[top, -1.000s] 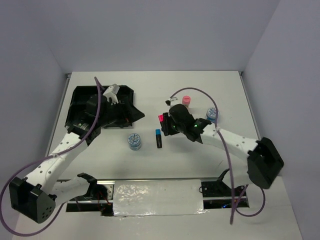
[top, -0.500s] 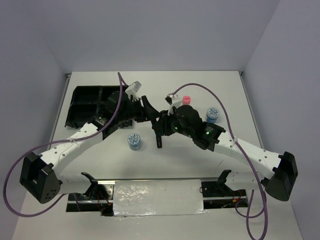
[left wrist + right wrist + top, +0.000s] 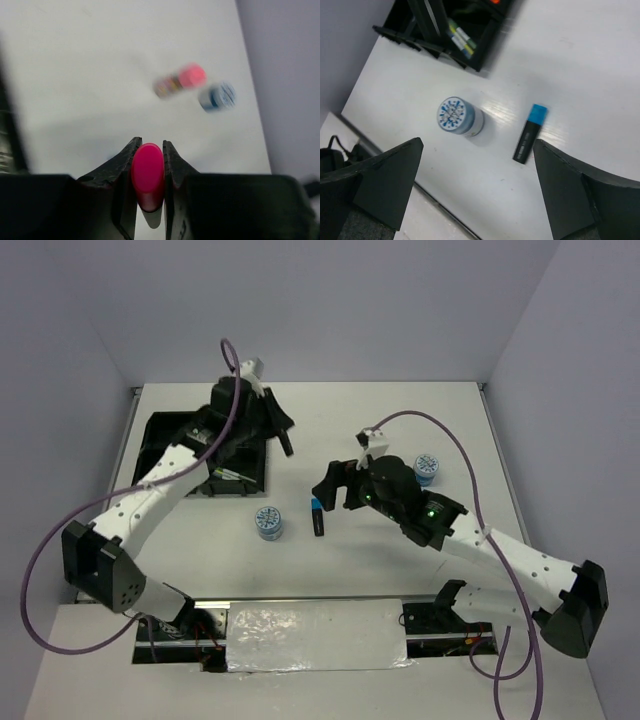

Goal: Sort the stationery into containers
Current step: Place the pen in the storage box.

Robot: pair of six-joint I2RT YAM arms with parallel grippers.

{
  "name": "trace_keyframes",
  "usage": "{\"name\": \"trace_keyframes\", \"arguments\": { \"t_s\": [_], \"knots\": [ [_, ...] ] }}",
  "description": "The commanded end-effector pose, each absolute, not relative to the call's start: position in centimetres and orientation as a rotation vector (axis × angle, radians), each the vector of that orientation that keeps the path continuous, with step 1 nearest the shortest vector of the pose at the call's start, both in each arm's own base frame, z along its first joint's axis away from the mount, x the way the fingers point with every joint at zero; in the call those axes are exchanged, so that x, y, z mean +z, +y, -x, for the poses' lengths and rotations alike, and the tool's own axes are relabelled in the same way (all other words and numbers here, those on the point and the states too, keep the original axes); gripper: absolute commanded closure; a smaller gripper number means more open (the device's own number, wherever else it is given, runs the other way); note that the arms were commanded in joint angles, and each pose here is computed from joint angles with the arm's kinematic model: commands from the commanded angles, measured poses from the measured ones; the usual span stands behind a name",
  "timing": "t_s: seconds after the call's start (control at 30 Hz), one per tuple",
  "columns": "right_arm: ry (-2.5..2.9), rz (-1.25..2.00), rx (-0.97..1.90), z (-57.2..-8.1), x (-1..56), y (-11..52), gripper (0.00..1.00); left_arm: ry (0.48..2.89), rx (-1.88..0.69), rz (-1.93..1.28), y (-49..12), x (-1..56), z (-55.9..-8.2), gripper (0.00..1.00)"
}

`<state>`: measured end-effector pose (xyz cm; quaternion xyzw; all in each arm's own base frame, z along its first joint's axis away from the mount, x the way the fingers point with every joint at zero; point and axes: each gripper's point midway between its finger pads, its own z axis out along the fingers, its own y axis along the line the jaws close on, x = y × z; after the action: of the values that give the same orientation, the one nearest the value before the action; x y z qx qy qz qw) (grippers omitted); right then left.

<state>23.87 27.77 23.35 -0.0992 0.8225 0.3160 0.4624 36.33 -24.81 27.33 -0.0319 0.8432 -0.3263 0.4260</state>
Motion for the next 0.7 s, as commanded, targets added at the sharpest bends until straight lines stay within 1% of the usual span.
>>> {"name": "trace_keyframes", "arguments": {
  "t_s": [0.0, 0.03, 0.1, 0.13, 0.2, 0.23, 0.27, 0.3, 0.37, 0.4, 0.47, 0.5, 0.57, 0.6, 0.63, 0.67],
  "knots": [
    [1.968, 0.141, 0.758, -24.5, 24.6, 25.2, 0.0, 2.07, -0.374, 0.175, -16.2, 27.1, -43.5, 1.0],
    [1.967, 0.146, 0.755, -24.3, 24.5, 24.8, 0.0, 2.091, -0.337, 0.18, -15.1, 26.4, -44.7, 1.0],
    [1.985, 0.164, 0.731, -24.0, 23.9, 24.4, 0.0, 2.141, -0.283, 0.308, -12.9, 24.3, -47.7, 1.0],
    [1.986, 0.164, 0.724, -24.0, 23.9, 24.2, 0.0, 2.129, -0.308, 0.404, -11.2, 23.9, -49.2, 1.0],
    [1.996, 0.19, 0.716, -23.8, 23.4, 24.1, 0.0, 2.124, -0.354, 0.487, -10.0, 22.6, -52.0, 0.99],
    [1.996, 0.197, 0.718, -23.8, 23.3, 24.0, 0.0, 2.114, -0.353, 0.538, -9.6, 22.2, -52.9, 0.96],
    [1.995, 0.21, 0.713, -23.6, 23.2, 23.9, 0.0, 2.095, -0.362, 0.553, -9.3, 22.1, -53.9, 0.88],
    [2.006, 0.222, 0.71, -23.5, 22.7, 23.8, 0.0, 2.098, -0.371, 0.58, -8.7, 21.0, -55.1, 0.87],
    [2.001, 0.246, 0.706, -23.3, 22.4, 23.6, 0.0, 2.102, -0.341, 0.646, -7.7, 19.1, -56.2, 0.88],
    [2.01, 0.254, 0.696, -23.2, 21.9, 23.4, 0.0, 2.08, -0.288, 0.7, -6.4, 18.8, -56.5, 0.88],
    [2.006, 0.259, 0.69, -23.1, 21.6, 23.1, 0.0, 2.053, -0.263, 0.73, -5.4, 18.4, -56.7, 0.88],
    [2.009, 0.259, 0.687, -23.1, 21.3, 23.0, 0.0, 2.059, -0.246, 0.761, -4.7, 17.4, -56.3, 0.88],
    [2.015, 0.262, 0.689, -23.2, 20.9, 23.0, 0.0, 2.032, -0.238, 0.775, -4.1, 17.3, -56.2, 0.79],
    [2.022, 0.268, 0.691, -23.4, 20.6, 23.2, 0.0, 2.043, -0.227, 0.787, -3.7, 16.5, -55.9, 0.73],
    [2.028, 0.271, 0.691, -23.5, 20.4, 23.3, 0.0, 2.048, -0.229, 0.788, -3.7, 16.2, -55.8, 0.58],
    [2.038, 0.274, 0.69, -23.7, 20.1, 23.4, 0.0, 2.055, -0.222, 0.796, -3.6, 15.8, -55.7, 0.53]
  ]
}}
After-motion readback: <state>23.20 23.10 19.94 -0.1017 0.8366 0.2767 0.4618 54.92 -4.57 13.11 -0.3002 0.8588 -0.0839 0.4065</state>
